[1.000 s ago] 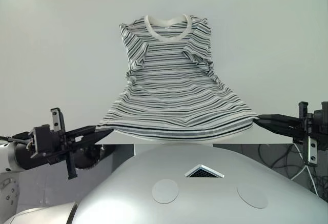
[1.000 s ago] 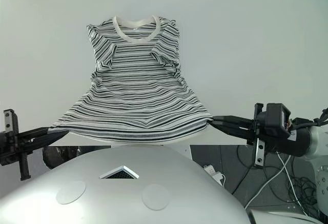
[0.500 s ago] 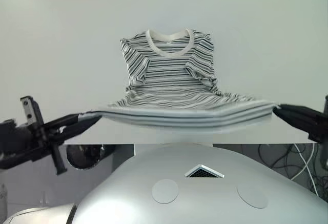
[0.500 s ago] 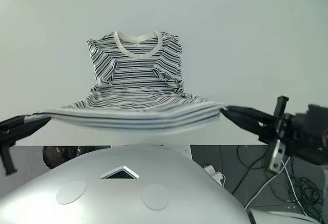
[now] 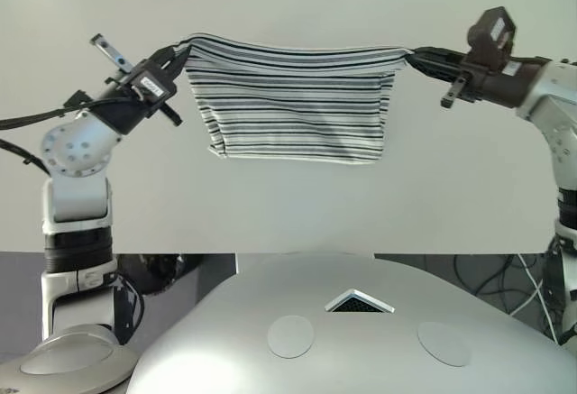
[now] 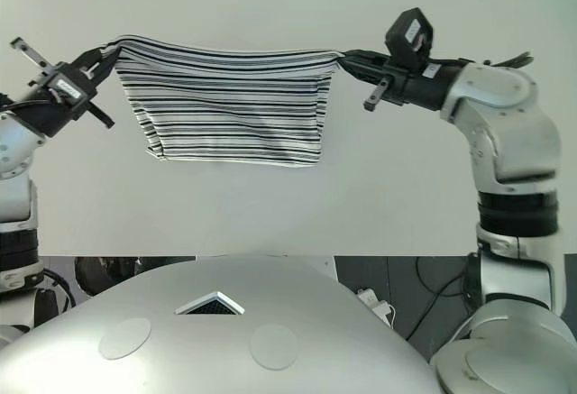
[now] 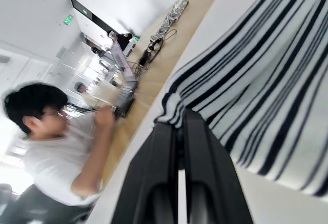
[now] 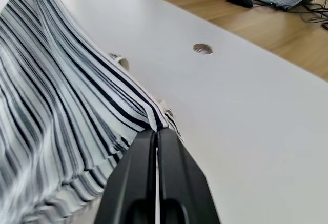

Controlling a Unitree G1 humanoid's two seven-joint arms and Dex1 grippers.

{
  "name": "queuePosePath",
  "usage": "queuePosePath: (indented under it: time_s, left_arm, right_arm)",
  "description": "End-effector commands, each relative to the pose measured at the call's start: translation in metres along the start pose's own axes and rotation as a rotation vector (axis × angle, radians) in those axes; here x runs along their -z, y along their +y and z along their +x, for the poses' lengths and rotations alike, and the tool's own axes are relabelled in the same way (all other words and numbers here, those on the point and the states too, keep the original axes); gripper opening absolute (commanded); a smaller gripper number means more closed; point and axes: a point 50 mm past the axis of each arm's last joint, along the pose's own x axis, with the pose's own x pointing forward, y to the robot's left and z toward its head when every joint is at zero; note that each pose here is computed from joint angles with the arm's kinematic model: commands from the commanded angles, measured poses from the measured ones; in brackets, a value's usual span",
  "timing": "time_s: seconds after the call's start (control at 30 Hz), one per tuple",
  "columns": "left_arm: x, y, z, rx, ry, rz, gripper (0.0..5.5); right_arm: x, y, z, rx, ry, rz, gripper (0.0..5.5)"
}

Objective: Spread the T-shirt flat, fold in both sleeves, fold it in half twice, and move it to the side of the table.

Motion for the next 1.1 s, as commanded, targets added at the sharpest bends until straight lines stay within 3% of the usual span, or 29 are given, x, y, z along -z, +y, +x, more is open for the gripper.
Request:
queuePosePath:
  time_s: [0.03,0.17,0.27,0.33,0.5,0.7,0.87,0.97,1.1]
  left_arm:
    - [0.016,-0.009,0.037,0.040,0.053,0.132,0.00]
    - [0.041,-0.023,0.065,0.150,0.144,0.215,0.00]
    - [0.053,-0.029,0.076,0.200,0.196,0.304,0.56]
    - [0.059,-0.030,0.079,0.206,0.214,0.351,0.89]
    - [0.060,-0.015,0.082,0.065,0.179,0.367,1.82]
    - [0.040,0.011,0.076,-0.160,0.018,0.184,1.91]
    - [0.030,0.042,0.052,-0.415,-0.038,0.092,1.91]
    - [0.022,0.038,0.043,-0.413,-0.048,0.104,1.91]
    - [-0.015,0.009,0.030,-0.249,-0.207,0.146,1.91]
  right_arm:
    - [0.003,-0.020,0.036,0.004,0.065,-0.020,0.02]
    - [0.015,-0.036,0.069,0.073,0.153,-0.020,0.02]
    - [0.018,-0.039,0.081,0.108,0.142,-0.014,0.00]
    - [0.020,-0.042,0.085,0.146,0.122,0.013,0.40]
    - [0.030,-0.045,0.078,0.152,0.089,0.151,1.39]
    - [0.026,-0.030,0.066,0.096,-0.011,0.267,1.42]
    - [-0.011,-0.009,0.052,0.131,-0.215,0.145,1.42]
    - [-0.037,0.011,0.048,0.135,-0.393,-0.008,1.42]
    - [-0.046,0.032,0.054,0.041,-0.386,-0.244,1.42]
